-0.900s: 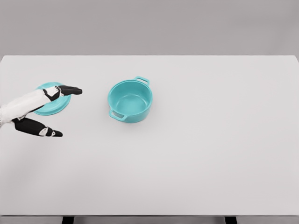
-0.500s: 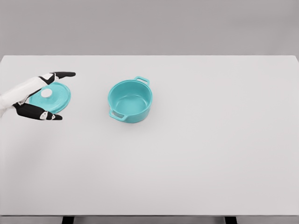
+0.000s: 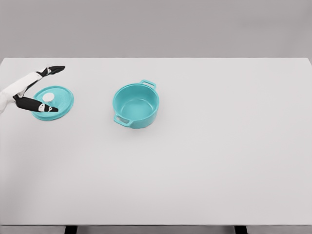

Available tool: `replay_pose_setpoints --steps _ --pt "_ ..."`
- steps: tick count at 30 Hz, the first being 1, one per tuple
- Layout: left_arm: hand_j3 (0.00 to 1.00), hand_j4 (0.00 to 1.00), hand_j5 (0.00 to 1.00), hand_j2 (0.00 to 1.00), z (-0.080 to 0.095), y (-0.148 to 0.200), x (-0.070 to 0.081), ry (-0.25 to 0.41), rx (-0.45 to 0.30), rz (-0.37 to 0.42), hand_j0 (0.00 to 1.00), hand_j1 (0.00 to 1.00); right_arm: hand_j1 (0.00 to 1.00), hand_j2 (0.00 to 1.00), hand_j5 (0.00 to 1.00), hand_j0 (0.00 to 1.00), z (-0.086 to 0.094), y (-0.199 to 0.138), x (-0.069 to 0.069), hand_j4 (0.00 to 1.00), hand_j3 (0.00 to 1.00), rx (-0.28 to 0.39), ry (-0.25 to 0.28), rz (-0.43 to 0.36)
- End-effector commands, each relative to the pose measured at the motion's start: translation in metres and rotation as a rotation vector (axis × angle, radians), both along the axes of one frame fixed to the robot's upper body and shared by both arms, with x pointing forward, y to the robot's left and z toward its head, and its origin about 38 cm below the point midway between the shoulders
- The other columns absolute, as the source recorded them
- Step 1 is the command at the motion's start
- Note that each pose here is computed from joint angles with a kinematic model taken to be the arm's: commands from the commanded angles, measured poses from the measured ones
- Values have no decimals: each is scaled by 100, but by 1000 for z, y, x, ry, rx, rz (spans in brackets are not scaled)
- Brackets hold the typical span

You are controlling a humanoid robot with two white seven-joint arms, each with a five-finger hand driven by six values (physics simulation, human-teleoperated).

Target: Cover the pot with left arm

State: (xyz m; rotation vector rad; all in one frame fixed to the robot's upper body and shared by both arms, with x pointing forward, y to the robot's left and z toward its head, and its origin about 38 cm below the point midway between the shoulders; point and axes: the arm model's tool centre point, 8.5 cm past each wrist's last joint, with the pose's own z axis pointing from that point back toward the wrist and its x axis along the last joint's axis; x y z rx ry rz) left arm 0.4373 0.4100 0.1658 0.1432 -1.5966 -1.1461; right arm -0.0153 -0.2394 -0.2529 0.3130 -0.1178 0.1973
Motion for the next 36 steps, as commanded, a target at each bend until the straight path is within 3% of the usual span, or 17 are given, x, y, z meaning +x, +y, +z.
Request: replay_pose_setpoints --steps 1,7,12,22,36 --pt "100 100 100 100 -18 4 -1 93 -57 36 100 100 100 100 100 100 0 0 0 100 100 0 0 1" --pt "98 98 98 98 -25 35 10 131 -56 162 98 98 100 100 100 100 0 0 0 100 100 0 0 1" --pt "95 95 95 95 -38 33 13 158 -77 183 95 95 100 100 100 100 0 0 0 100 100 0 0 1" --pt "88 88 88 88 -33 37 17 154 -73 198 88 88 100 100 100 100 0 0 0 100 100 0 0 1" --pt "89 89 89 89 -52 36 23 197 -73 236 89 89 100 100 100 100 0 0 0 100 100 0 0 1"
